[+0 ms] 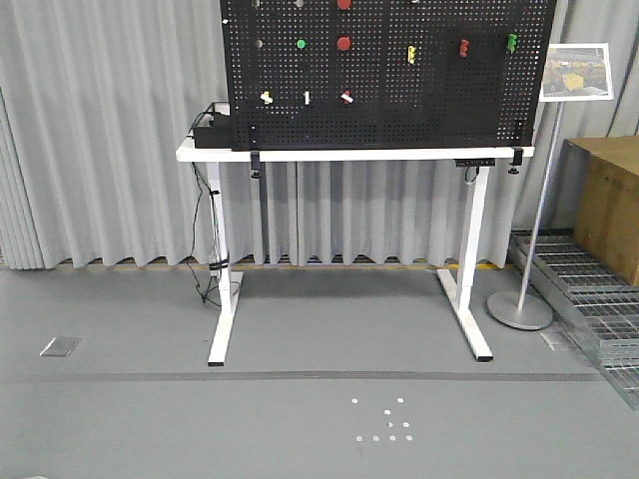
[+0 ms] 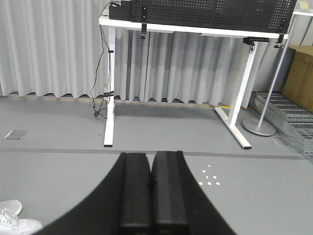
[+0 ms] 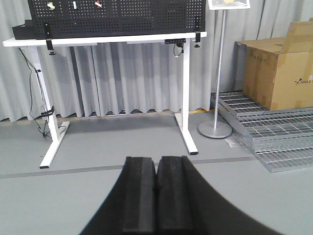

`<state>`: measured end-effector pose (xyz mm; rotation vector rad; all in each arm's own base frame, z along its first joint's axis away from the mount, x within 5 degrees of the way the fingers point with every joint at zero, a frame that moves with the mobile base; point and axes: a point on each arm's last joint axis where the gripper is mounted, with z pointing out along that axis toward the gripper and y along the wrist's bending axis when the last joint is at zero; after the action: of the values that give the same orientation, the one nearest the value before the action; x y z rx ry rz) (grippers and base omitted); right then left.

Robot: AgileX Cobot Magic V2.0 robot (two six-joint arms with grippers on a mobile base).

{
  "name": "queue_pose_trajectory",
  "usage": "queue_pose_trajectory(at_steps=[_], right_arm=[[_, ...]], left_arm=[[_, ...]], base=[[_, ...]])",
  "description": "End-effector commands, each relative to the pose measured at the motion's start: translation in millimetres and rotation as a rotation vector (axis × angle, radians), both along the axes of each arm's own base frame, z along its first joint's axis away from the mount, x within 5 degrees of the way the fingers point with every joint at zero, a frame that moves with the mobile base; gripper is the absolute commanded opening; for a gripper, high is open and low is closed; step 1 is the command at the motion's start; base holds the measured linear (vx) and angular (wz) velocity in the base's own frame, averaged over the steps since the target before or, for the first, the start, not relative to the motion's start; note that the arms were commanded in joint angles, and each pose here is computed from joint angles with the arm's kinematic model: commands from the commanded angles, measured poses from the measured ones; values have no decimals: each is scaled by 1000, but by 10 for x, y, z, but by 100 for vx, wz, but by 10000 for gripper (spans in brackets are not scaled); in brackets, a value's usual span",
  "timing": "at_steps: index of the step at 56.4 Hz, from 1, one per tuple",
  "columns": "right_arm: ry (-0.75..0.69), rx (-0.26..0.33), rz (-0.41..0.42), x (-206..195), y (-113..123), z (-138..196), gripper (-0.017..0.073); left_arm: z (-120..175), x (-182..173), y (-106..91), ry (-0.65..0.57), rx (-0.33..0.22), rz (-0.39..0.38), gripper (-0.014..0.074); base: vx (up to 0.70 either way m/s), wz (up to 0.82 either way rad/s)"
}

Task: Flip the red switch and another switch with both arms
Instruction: 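Drive the base forward up to the black pegboard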

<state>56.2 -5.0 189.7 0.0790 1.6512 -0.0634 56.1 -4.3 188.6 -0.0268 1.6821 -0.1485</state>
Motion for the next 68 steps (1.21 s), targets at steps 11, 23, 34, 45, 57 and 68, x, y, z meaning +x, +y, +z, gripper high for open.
queue_pose_trajectory(at_steps=[11,23,34,45,57,68], right_arm=[[-92,-7,-4,-2,-2,66,-6],[-92,-7,-4,-2,-2,66,-6],[-92,-7,-4,-2,-2,66,-6],[-92,-7,-4,-2,-2,66,-6],[-92,-7,-4,-2,-2,66,-6],[-91,-7,-4,-2,-2,65,-6]], left_arm=[[18,-2,-5,-80,-18,-5,3],[18,-2,-5,-80,-18,-5,3],[18,-2,-5,-80,-18,-5,3],[18,-2,-5,-80,-18,-5,3],[18,-2,-5,-80,-18,-5,3],[18,-2,-5,-80,-18,-5,3]], base=[[0,0],[0,0],[0,0],[0,0],[3,0],[12,0]])
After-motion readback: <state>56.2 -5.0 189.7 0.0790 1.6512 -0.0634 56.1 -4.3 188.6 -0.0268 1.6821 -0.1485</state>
